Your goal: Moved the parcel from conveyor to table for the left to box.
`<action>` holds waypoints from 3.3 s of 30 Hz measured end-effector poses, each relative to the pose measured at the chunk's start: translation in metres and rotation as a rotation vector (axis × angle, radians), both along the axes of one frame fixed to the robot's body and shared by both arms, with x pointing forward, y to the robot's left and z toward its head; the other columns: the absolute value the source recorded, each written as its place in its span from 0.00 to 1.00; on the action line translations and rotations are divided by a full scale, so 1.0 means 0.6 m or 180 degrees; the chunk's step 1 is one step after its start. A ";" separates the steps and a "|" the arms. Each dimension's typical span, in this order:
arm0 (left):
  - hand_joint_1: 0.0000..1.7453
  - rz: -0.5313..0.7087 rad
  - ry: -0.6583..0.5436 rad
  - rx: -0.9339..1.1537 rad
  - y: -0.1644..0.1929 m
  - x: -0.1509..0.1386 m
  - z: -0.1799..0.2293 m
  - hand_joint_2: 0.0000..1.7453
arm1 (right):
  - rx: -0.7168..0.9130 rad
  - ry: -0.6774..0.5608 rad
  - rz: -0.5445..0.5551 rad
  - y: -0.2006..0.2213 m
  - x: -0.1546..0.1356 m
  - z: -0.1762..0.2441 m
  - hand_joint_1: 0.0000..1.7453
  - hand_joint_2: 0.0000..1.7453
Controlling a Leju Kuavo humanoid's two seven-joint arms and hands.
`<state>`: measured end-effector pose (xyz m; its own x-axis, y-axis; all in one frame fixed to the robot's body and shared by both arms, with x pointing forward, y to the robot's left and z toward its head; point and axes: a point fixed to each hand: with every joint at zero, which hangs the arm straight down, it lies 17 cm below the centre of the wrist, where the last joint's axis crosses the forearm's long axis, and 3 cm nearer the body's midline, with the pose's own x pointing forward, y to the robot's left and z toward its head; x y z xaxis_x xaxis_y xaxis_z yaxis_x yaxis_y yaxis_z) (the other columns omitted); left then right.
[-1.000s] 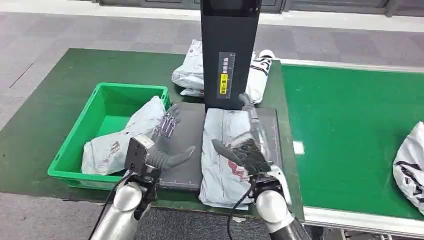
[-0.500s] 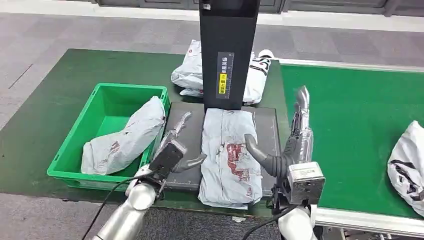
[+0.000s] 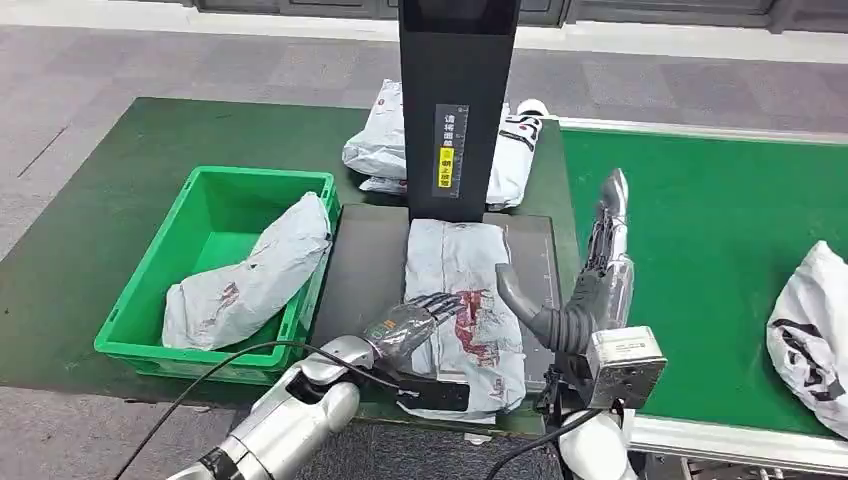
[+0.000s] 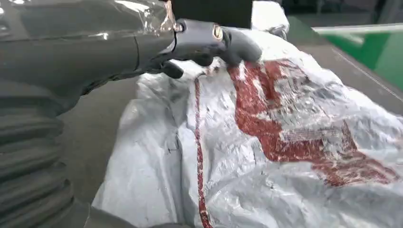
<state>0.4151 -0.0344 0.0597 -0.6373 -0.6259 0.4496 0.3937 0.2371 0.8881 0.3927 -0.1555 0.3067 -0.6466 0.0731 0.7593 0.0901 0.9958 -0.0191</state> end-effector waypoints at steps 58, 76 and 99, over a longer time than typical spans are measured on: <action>1.00 0.1793 -0.2320 -0.1673 0.262 0.060 0.421 1.00 | 0.0160 0.0377 -0.0543 -0.100 -0.022 -0.069 0.00 1.00; 1.00 0.1716 -0.3557 -0.2074 0.320 -0.051 0.569 1.00 | 0.0185 0.0413 -0.0505 -0.100 -0.018 -0.073 0.00 1.00; 1.00 0.2485 -0.5119 -0.1348 0.480 -0.192 0.691 1.00 | 0.0161 0.0543 -0.0433 -0.083 -0.021 -0.090 0.00 1.00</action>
<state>0.2999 0.2533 0.4745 -0.2133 -0.9761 -0.0419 -0.9739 0.2090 0.0886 0.3804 -0.2052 0.2526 -0.4952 0.1100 0.8618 0.2235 0.9747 0.0041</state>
